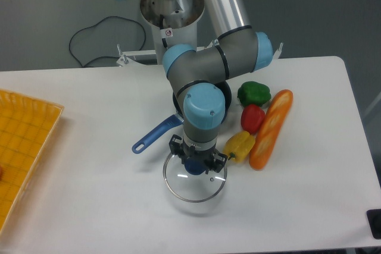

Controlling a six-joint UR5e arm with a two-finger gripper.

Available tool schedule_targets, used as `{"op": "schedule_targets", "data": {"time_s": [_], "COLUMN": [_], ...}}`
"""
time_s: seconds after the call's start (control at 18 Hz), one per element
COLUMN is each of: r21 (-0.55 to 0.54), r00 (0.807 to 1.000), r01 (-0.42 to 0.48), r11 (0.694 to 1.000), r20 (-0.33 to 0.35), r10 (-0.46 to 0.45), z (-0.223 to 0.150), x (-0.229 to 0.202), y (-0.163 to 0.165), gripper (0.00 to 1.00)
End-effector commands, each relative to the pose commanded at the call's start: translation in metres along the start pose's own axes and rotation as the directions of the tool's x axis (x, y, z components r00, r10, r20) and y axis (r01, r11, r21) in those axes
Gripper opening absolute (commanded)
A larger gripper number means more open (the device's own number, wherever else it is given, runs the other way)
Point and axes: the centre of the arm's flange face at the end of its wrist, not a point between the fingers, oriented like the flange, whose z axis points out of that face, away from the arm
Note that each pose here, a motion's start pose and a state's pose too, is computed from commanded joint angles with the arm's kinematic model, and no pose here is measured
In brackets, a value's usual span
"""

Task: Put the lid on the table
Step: 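Carry the glass lid away from the pan and lower it toward the table, then set the glass lid flat on the table and open the gripper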

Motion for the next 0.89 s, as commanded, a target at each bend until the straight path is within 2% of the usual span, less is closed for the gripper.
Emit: {"op": "schedule_targets", "data": {"time_s": [0.89], "r21": [-0.035], "r00": [1.000], "r01": [-0.013], "r11": [0.999], "r20": [-0.006], "r10": [0.013], "z": [0.024], "x": [0.006], "y": [0.002], "gripper": [0.37]}}
